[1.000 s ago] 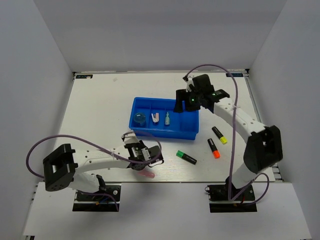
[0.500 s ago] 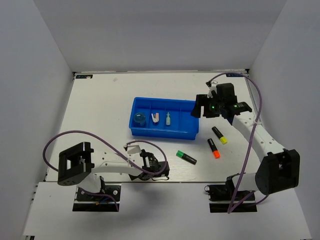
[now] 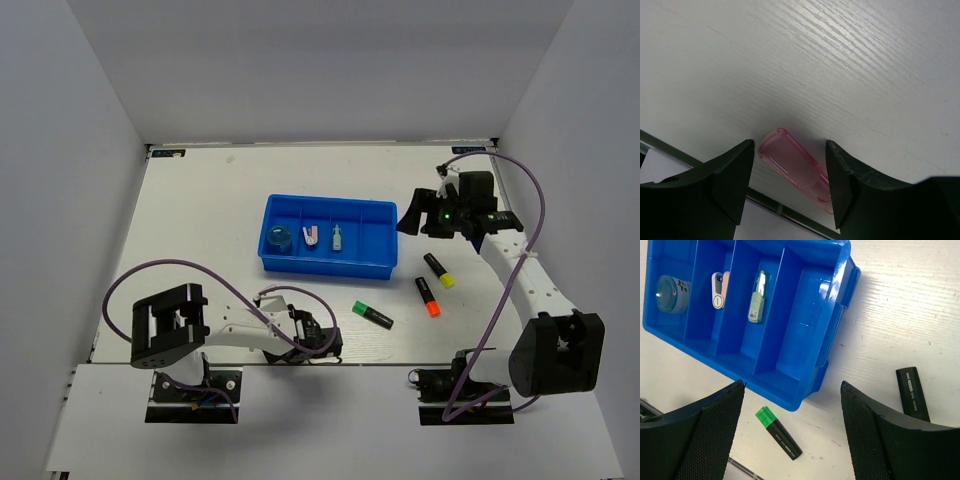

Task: Sort the stationery into containers
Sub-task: Grab a piece of stationery with the left arm

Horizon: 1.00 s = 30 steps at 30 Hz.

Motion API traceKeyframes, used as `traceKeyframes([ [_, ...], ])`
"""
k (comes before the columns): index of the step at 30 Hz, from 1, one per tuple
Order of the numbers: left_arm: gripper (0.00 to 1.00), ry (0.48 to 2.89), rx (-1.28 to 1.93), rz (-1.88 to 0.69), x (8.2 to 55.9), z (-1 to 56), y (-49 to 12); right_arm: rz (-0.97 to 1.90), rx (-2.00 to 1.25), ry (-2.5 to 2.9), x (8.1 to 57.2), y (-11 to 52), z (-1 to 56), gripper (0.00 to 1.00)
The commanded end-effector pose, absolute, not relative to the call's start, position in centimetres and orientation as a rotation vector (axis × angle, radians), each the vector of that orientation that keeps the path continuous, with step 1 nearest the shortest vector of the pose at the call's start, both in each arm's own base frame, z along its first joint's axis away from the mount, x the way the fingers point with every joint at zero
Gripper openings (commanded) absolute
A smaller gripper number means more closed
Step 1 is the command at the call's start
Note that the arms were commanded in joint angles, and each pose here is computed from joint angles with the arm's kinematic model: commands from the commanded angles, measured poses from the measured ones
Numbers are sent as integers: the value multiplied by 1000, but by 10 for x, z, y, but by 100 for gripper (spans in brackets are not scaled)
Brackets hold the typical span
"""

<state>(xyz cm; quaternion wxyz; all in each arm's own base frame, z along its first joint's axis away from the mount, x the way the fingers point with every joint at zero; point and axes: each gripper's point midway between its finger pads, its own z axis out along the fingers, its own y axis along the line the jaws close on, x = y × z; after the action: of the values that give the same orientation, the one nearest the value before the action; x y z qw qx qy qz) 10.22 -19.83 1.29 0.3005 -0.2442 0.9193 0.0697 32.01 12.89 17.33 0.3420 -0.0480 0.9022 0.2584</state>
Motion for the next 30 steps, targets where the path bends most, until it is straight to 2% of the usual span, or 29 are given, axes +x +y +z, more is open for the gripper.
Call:
traceKeyframes([
  [1, 69, 2196, -1339, -117, 113, 3, -237, 743, -99, 2313, 319, 128, 183, 80],
  [3, 68, 2187, -1359, -131, 113, 0, -239, 758, -86, 2317, 318, 127, 182, 80],
  [6, 54, 2166, -1385, -127, 114, -5, -236, 777, -78, 2312, 316, 125, 184, 80],
  [8, 49, 2162, -1389, -124, 113, -6, -233, 777, -71, 2306, 316, 121, 185, 80],
  [12, 47, 2135, -1371, -107, 119, -8, -219, 787, -58, 2303, 314, 116, 183, 80],
  [19, 52, 2179, -1330, -56, 133, -7, -211, 799, -38, 2314, 311, 111, 178, 80],
  [24, 70, 2205, -1316, -26, 128, -4, -216, 807, -37, 2311, 310, 109, 177, 80],
  [30, 71, 2221, -1345, -89, 114, -8, -238, 810, 4, 2305, 313, 101, 178, 80],
])
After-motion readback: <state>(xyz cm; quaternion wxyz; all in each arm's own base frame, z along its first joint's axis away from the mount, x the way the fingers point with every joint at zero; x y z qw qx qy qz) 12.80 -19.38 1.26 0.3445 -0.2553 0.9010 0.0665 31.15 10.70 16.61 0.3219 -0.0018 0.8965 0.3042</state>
